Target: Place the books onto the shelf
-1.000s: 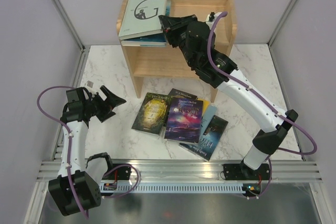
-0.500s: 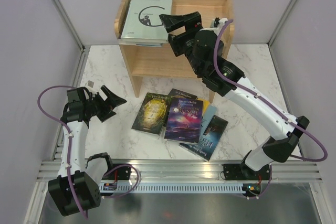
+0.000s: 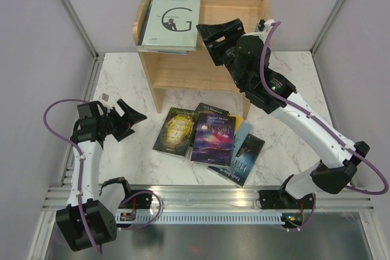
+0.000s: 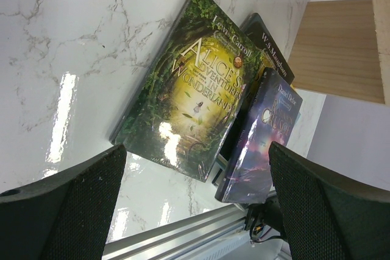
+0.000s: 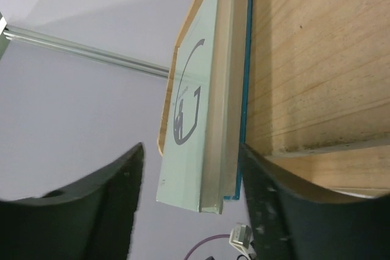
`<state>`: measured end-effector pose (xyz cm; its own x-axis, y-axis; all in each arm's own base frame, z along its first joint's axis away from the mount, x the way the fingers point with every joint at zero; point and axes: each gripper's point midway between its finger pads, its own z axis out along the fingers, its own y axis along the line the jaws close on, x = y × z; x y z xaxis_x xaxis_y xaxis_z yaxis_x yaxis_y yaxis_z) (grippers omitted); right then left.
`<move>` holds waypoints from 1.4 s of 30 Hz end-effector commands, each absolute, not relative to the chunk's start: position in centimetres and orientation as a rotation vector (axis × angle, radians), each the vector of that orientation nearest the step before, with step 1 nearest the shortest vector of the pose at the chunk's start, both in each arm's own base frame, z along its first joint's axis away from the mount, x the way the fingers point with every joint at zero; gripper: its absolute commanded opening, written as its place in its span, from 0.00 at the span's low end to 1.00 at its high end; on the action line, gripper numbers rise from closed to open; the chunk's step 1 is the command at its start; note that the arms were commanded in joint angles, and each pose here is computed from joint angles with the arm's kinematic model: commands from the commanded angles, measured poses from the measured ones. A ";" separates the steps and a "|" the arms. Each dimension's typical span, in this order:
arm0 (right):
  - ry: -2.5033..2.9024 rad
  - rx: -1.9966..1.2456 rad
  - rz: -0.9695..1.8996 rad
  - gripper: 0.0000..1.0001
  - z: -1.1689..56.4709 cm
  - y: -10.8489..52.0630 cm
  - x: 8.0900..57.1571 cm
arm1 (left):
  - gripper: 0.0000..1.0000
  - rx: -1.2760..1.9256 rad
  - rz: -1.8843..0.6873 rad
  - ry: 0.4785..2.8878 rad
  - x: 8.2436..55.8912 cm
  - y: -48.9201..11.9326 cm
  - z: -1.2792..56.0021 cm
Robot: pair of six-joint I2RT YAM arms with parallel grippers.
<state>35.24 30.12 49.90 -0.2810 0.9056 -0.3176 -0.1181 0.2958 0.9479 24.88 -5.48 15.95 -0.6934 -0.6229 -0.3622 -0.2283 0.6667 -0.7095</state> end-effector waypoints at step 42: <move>1.923 0.526 0.821 0.98 29.3 17.6 22.4 | 1.00 -0.371 -0.998 2.370 22.9 -15.6 12.8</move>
